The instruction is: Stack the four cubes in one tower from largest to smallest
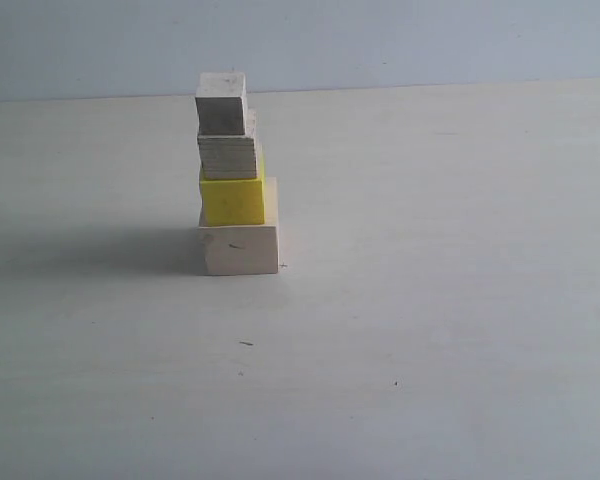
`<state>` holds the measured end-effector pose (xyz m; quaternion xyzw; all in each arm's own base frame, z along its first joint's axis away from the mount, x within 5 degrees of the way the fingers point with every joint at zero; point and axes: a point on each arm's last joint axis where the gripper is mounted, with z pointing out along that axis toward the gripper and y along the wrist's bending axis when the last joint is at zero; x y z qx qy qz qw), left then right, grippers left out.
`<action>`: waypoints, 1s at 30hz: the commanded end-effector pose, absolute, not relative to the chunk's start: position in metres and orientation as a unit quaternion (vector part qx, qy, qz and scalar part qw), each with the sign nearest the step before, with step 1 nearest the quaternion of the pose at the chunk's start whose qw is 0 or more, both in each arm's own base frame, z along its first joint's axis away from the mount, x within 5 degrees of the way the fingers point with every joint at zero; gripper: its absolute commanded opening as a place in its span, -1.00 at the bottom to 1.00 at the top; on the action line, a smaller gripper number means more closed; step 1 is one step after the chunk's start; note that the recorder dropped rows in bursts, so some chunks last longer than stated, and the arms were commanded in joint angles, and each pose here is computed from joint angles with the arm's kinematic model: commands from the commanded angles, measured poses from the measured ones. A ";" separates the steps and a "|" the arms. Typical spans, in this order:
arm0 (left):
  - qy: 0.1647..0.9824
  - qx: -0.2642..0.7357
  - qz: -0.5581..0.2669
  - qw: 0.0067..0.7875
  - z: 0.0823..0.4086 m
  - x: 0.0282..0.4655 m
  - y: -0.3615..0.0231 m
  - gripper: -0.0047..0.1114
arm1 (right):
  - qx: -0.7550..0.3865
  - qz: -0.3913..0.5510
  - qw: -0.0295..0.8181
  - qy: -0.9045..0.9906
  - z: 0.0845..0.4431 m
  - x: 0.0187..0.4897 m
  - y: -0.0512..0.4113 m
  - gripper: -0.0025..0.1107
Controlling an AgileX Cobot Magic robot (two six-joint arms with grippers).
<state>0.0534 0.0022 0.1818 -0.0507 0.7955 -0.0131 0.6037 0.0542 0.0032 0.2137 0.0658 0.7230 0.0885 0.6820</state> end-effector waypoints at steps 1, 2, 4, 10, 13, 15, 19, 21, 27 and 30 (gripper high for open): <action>0.793 -0.049 -0.016 0.607 0.181 0.053 0.002 -0.92 | 0.049 0.075 0.673 0.734 0.201 0.056 0.004 -0.96; 0.793 -0.049 -0.016 0.607 0.181 0.053 0.002 -0.92 | 0.045 0.068 0.669 0.738 0.197 0.056 0.004 -0.96; 0.793 -0.049 -0.016 0.607 0.181 0.053 0.002 -0.92 | 0.042 0.064 0.669 0.739 0.196 0.056 0.003 -0.96; 0.793 -0.049 -0.016 0.607 0.181 0.053 0.002 -0.92 | 0.021 0.037 0.662 0.748 0.194 0.056 0.002 -0.96; 0.793 -0.049 -0.016 0.607 0.181 0.053 0.002 -0.92 | 0.011 0.026 0.643 0.766 0.190 0.055 0.002 -0.96; 0.793 -0.049 -0.016 0.607 0.181 0.053 0.002 -0.92 | 0.011 0.029 0.626 0.779 0.186 0.054 0.003 -0.96; 0.793 -0.049 -0.016 0.607 0.181 0.053 0.002 -0.92 | 0.007 0.027 0.617 0.787 0.184 0.054 0.003 -0.96; 0.793 -0.049 -0.016 0.607 0.181 0.053 0.002 -0.92 | 0.005 0.025 0.612 0.790 0.183 0.054 0.003 -0.96; 0.793 -0.049 -0.016 0.607 0.181 0.053 0.002 -0.92 | 0.005 0.027 0.611 0.791 0.182 0.053 0.003 -0.96; 0.793 -0.049 -0.016 0.607 0.181 0.053 0.002 -0.92 | 0.005 0.027 0.611 0.791 0.182 0.053 0.003 -0.96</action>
